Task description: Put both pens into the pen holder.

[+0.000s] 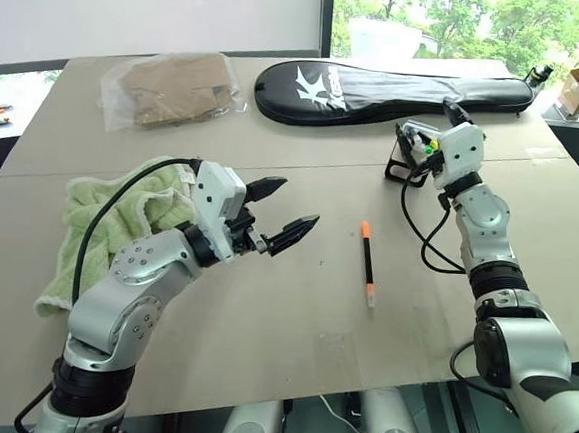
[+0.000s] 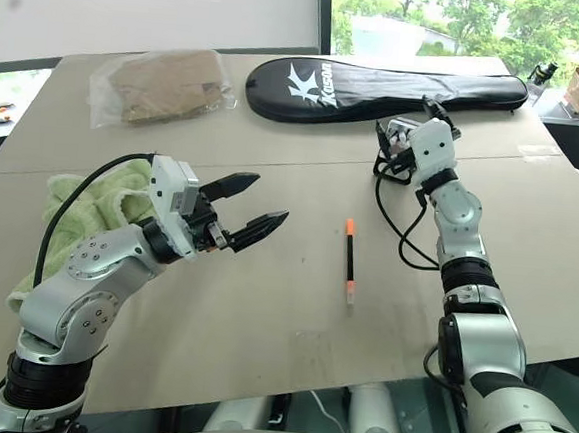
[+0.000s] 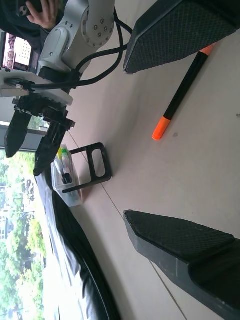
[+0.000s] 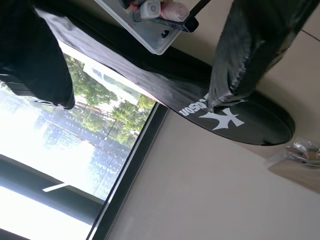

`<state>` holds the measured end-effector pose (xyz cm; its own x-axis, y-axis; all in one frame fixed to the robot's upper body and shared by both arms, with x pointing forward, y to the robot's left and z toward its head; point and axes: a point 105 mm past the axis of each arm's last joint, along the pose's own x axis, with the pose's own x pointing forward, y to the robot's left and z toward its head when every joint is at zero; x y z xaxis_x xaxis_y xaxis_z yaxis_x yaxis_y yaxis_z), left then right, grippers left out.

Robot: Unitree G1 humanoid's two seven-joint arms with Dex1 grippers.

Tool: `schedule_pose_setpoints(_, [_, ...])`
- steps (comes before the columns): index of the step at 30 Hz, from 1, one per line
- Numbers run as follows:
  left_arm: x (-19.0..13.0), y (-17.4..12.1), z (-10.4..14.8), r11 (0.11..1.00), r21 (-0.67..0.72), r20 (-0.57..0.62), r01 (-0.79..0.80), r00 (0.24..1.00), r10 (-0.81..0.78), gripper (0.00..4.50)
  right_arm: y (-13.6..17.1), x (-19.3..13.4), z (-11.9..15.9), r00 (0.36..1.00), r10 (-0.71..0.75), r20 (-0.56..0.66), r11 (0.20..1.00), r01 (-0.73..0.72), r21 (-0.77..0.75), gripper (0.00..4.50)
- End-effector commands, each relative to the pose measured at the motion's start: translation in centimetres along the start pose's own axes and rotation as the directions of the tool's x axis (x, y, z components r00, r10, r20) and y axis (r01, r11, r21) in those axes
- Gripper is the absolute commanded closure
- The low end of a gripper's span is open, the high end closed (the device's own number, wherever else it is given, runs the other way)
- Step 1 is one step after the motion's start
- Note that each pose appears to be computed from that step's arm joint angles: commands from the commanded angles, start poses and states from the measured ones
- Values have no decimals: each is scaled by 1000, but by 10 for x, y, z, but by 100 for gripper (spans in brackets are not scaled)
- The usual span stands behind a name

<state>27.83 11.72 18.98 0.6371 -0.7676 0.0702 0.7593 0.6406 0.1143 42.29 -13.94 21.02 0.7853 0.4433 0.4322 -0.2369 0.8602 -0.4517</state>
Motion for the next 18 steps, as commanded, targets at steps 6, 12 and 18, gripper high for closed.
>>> schedule_pose_setpoints(6, [0,-3,11,999,43,23,14,1000,-15,0,-1,-32,33,978,140,-156,967,-102,232,3])
schedule_pose_setpoints(12, [-2,-8,4,998,28,-13,55,998,-55,0,55,-92,40,674,549,-495,792,-230,565,3])
schedule_pose_setpoints(18, [-8,-6,-3,995,27,-65,100,993,-98,0,94,-110,23,445,665,-600,692,-67,719,3])
